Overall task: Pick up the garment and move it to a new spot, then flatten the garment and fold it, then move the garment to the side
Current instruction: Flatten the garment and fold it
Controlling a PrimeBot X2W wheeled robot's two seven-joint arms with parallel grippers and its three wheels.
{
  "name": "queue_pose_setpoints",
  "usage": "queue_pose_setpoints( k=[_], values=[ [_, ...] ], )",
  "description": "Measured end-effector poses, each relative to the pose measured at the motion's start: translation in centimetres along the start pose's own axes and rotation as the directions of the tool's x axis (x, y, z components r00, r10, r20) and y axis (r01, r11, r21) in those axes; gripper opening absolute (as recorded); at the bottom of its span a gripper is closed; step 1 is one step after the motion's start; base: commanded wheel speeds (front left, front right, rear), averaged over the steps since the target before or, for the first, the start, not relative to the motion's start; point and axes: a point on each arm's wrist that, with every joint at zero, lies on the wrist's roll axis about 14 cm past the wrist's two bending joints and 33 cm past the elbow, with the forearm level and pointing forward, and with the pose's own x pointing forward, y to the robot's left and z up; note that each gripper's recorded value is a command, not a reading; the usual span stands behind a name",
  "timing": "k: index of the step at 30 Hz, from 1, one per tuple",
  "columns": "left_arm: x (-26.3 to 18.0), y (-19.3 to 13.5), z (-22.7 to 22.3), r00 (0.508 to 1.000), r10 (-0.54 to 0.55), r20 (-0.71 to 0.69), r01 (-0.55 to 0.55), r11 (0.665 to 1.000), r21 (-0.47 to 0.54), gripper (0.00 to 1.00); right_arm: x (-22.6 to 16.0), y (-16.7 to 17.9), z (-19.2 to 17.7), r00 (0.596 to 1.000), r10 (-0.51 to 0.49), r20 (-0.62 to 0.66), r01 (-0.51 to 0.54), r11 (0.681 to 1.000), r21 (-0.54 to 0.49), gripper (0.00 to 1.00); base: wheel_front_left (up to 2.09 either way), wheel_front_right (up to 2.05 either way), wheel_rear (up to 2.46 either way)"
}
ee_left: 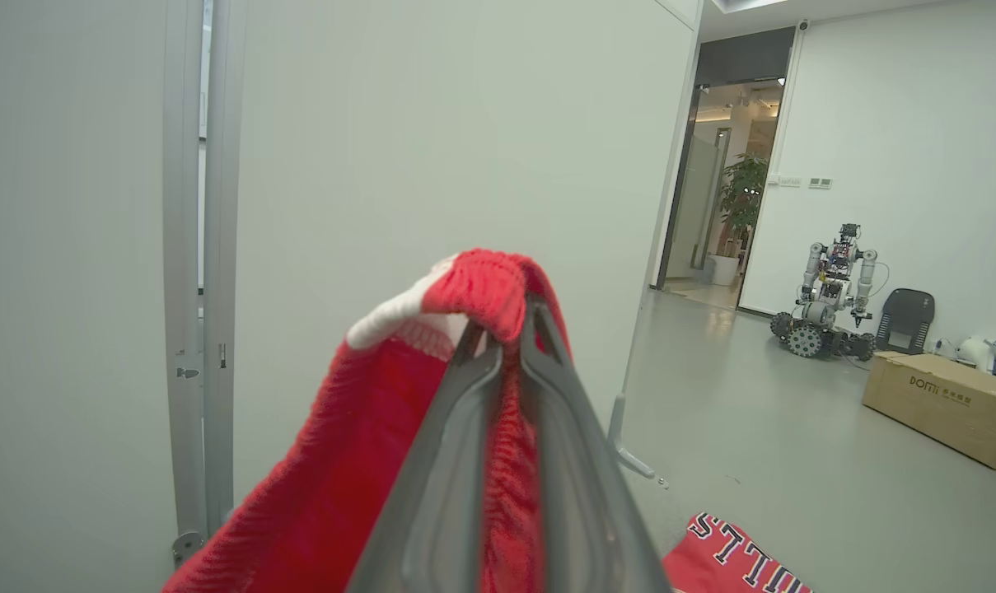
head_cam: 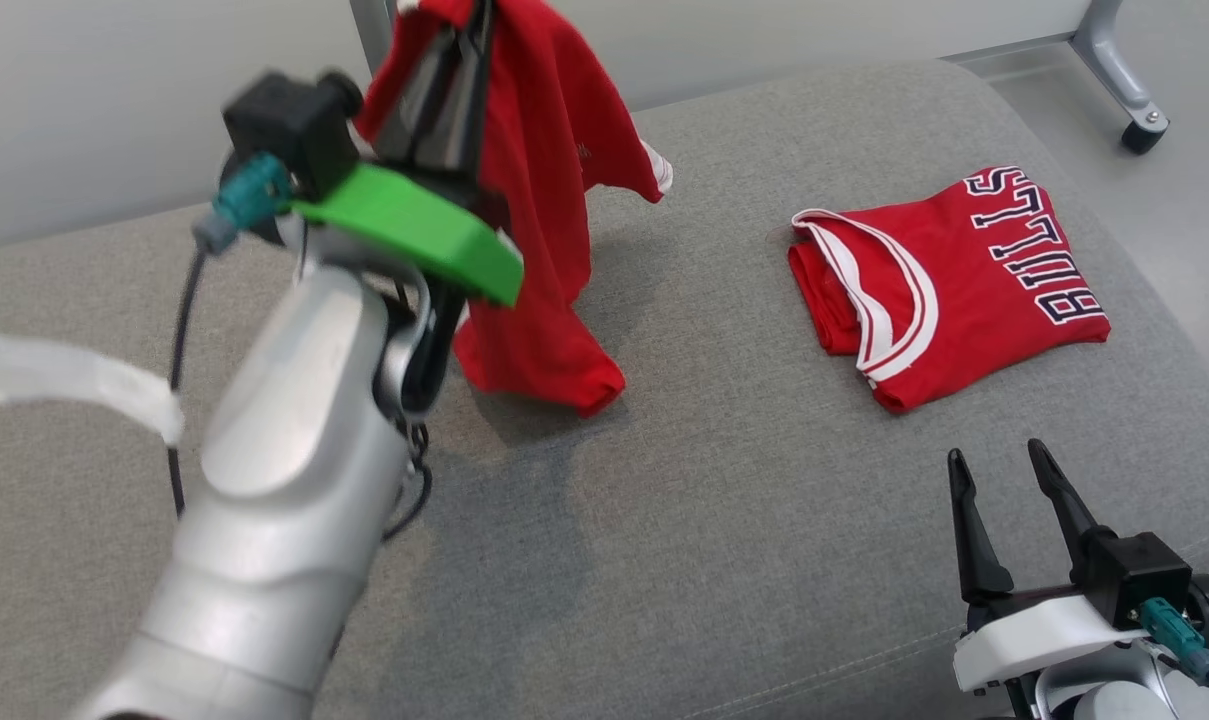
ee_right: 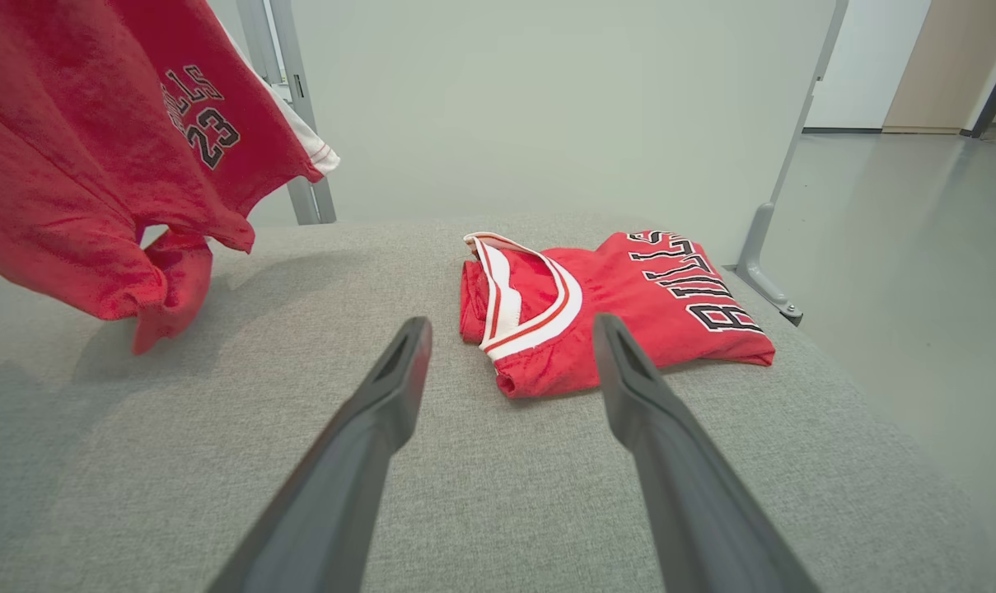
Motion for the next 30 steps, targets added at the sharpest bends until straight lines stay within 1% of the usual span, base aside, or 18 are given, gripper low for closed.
queue_pose_setpoints(
  k=[3,6,9,13,14,17,18,19,21,24,26,27,30],
  values=[
    [-3.8,-1.0,-3.6,0.998,-0.003,-0.058,0.0,0.999,-0.049,0.0,-0.3,-0.1,-0.2,1.0,-0.003,-0.007,0.003,1.0,0.007,1.0,0.0,0.0,0.0],
    [-9.0,-2.0,-8.5,0.984,0.01,-0.179,-0.028,0.995,-0.098,0.0,-0.6,0.0,-0.7,1.0,-0.001,-0.022,0.001,1.0,0.014,1.0,0.0,0.0,0.0],
    [-15.1,-2.2,-13.5,0.94,0.051,-0.336,-0.095,0.989,-0.116,0.0,-0.5,0.5,-1.1,0.999,0.014,-0.033,-0.013,1.0,0.016,1.0,0.0,0.0,0.0],
    [-20.7,-2.9,-16.8,0.885,0.077,-0.46,-0.148,0.982,-0.121,0.0,0.0,1.4,-1.5,0.998,0.044,-0.042,-0.043,0.999,0.019,1.0,0.0,0.0,0.0],
    [-21.9,-2.7,-17.3,0.871,0.1,-0.481,-0.179,0.976,-0.122,0.0,0.2,1.7,-1.5,0.998,0.054,-0.044,-0.053,0.998,0.02,1.0,0.0,0.0,0.0],
    [-24.3,-1.3,-17.7,0.846,0.17,-0.506,-0.249,0.964,-0.092,0.0,0.6,2.6,-1.7,0.995,0.082,-0.048,-0.081,0.997,0.018,1.0,0.0,0.0,0.0],
    [-24.8,-0.4,-17.4,0.84,0.207,-0.502,-0.283,0.956,-0.08,0.02,0.7,3.0,-1.8,0.994,0.093,-0.05,-0.092,0.996,0.016,1.0,0.0,0.0,0.0],
    [-25.3,0.4,-17.1,0.835,0.238,-0.496,-0.307,0.95,-0.061,0.07,0.8,3.3,-1.9,0.993,0.103,-0.052,-0.102,0.995,0.018,1.0,0.0,0.0,0.0],
    [-26.3,2.0,-16.3,0.824,0.309,-0.476,-0.371,0.928,-0.04,0.09,0.9,3.9,-2.0,0.991,0.121,-0.055,-0.12,0.993,0.018,1.0,0.0,0.0,0.0],
    [-27.4,3.8,-15.1,0.81,0.383,-0.443,-0.427,0.904,0.002,0.12,1.0,4.6,-2.2,0.988,0.145,-0.061,-0.144,0.989,0.016,1.0,0.0,0.0,0.0],
    [-28.2,4.8,-14.6,0.797,0.423,-0.431,-0.461,0.887,0.019,0.07,1.1,5.1,-2.3,0.985,0.16,-0.062,-0.159,0.987,0.016,1.0,0.0,0.0,0.0],
    [-28.6,4.9,-14.6,0.791,0.433,-0.433,-0.471,0.882,0.022,0.06,1.2,5.4,-2.3,0.984,0.168,-0.061,-0.167,0.986,0.017,1.0,0.0,0.0,0.0],
    [-29.8,5.1,-14.6,0.776,0.448,-0.445,-0.486,0.873,0.032,0.02,1.4,6.1,-2.3,0.98,0.191,-0.06,-0.191,0.982,0.014,1.0,0.0,0.0,0.0]
  ],
)
